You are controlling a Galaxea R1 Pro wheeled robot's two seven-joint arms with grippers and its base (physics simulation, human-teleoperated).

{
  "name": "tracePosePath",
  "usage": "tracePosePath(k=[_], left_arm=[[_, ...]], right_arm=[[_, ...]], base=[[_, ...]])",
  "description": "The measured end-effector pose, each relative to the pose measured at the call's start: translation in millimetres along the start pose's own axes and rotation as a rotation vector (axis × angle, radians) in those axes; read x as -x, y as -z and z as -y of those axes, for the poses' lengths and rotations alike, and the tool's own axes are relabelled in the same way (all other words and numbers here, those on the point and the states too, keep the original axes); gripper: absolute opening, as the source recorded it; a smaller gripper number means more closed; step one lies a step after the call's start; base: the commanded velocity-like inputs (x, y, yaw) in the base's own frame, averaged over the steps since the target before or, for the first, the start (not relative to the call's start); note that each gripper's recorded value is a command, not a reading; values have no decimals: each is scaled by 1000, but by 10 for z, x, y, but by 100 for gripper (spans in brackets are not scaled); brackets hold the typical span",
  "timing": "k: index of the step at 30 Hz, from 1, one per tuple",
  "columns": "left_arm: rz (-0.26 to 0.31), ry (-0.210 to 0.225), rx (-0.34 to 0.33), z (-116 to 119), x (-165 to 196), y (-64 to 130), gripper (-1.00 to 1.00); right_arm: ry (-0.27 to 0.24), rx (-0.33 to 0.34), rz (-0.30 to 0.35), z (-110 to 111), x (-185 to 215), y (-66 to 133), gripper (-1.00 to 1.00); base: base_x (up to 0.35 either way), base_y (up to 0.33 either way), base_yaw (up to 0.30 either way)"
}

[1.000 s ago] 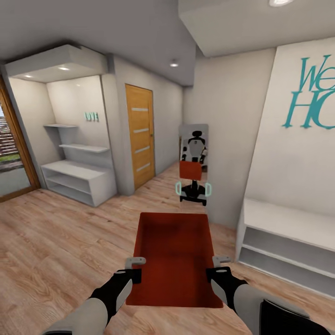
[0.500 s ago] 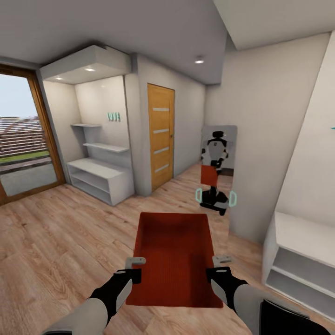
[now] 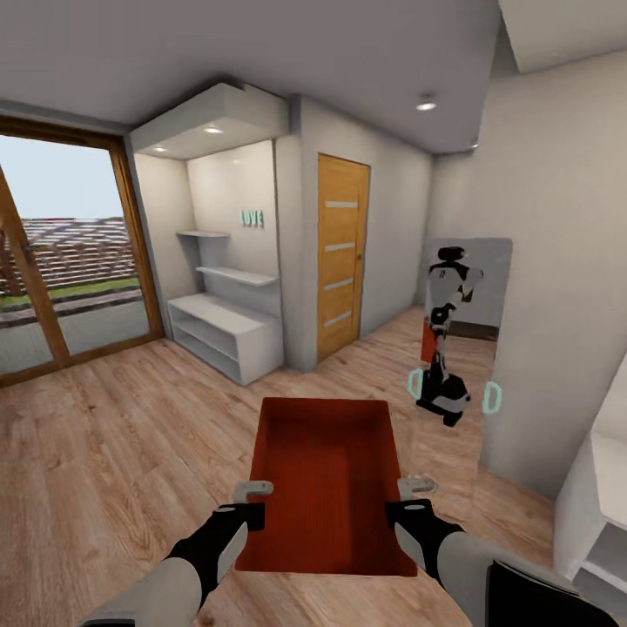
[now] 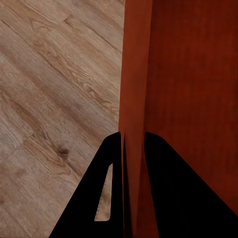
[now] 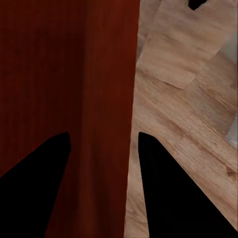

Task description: Move the two storage containers from the living room to the garage. In the garage, place one container on the floor and stack the other container on top of it (either order is fine).

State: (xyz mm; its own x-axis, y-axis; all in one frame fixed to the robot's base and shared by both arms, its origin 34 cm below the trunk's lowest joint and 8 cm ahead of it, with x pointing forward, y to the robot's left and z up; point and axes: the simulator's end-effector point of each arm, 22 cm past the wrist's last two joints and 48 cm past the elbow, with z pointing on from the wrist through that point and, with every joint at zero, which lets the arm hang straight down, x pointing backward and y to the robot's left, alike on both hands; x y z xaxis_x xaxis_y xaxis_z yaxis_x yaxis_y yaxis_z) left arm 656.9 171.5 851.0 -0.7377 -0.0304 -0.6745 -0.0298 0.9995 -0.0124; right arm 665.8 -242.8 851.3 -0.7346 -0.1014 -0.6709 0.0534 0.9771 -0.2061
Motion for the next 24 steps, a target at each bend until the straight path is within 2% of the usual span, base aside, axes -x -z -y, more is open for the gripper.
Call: tracePosePath(k=[9,24], left_arm=[[0,0,0,2,1,0,-100],[1,-1,0,6,6,1,-100]], right_arm=[[-1,0,0,1,0,0,-100],[-2,0,1,5,1,-1,-100]], base=[[323,0,242],[323,0,14]])
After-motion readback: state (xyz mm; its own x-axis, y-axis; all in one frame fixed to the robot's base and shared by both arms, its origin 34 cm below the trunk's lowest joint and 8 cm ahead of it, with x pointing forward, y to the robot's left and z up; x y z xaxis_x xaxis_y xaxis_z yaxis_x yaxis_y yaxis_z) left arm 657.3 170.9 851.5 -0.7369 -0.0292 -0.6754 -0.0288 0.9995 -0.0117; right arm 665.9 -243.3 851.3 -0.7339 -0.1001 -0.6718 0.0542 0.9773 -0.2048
